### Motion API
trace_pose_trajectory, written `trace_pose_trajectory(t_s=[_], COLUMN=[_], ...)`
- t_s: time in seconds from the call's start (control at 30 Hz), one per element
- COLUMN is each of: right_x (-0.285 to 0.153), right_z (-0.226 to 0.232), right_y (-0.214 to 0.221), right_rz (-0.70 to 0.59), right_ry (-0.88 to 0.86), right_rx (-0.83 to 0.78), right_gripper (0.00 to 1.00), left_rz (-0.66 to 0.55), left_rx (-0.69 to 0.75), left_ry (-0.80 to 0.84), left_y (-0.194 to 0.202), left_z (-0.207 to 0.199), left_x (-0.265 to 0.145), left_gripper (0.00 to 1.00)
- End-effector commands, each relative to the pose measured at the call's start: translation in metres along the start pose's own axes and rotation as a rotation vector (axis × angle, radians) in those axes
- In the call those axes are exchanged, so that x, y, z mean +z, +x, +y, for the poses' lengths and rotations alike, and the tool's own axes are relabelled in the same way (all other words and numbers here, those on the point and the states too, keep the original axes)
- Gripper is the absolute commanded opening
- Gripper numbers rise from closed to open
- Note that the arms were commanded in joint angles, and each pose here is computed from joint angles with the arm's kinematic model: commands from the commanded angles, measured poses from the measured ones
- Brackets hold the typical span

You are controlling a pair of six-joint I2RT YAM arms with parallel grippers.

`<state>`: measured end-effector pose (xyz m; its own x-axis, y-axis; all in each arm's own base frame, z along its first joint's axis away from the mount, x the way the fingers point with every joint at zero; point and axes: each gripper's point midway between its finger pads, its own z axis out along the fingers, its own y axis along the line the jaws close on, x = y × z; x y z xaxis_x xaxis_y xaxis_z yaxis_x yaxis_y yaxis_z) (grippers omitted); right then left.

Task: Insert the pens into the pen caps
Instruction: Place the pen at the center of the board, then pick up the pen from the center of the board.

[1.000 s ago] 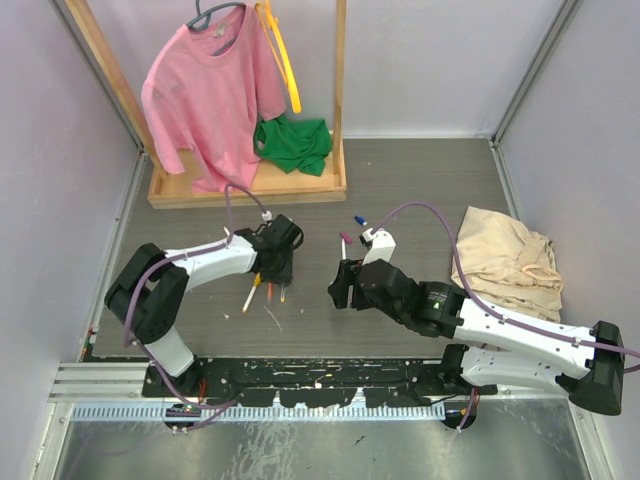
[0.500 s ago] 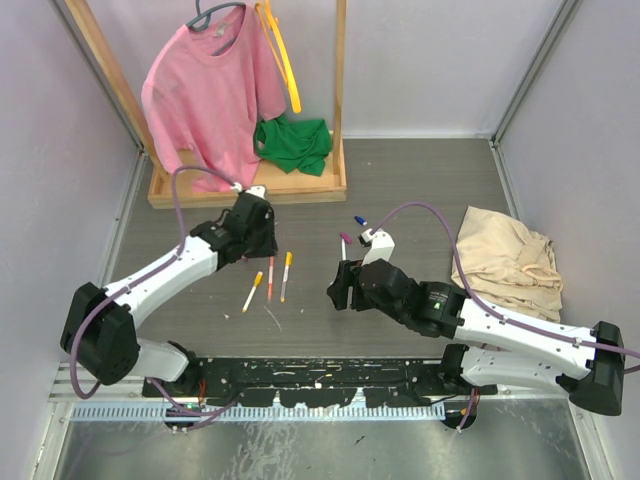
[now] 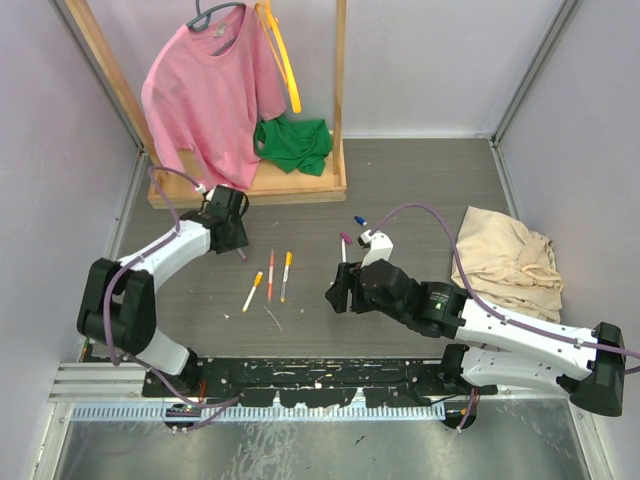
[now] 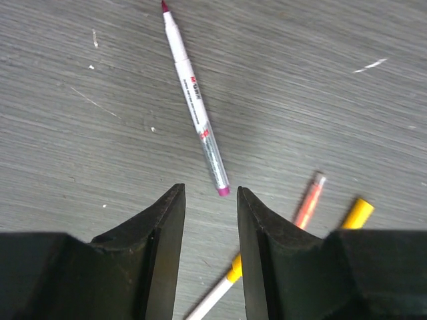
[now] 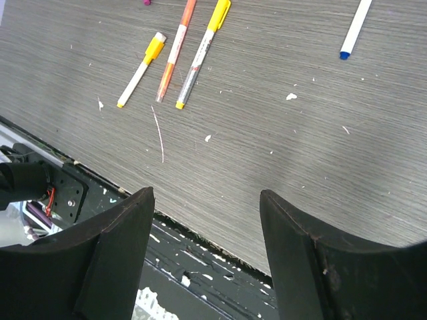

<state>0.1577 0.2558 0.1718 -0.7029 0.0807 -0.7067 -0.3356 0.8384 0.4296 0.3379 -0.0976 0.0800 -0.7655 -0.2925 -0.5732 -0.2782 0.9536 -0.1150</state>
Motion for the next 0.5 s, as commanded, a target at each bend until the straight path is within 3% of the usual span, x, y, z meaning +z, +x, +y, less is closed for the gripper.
trace_pose_trajectory(t_s=[0.0,0.47], right_x=[-0.002,0.001], right_z=[0.007,0.007], right_y=[-0.003,0.002], right_rz=[-0.005,0.018], right_ry=[-0.032,-0.029], right_rx=[0.035,0.023], right_gripper=[0.70,0.70], left_rz=[-0.024,0.031], left_rx=[-0.035,-0.066], left_ry=[-0.027,-0.061], left_y=[-0.015,-0.016], left_z=[0.001,0.010], left_x=[0.018,0.054], left_gripper=[0.39,0.38])
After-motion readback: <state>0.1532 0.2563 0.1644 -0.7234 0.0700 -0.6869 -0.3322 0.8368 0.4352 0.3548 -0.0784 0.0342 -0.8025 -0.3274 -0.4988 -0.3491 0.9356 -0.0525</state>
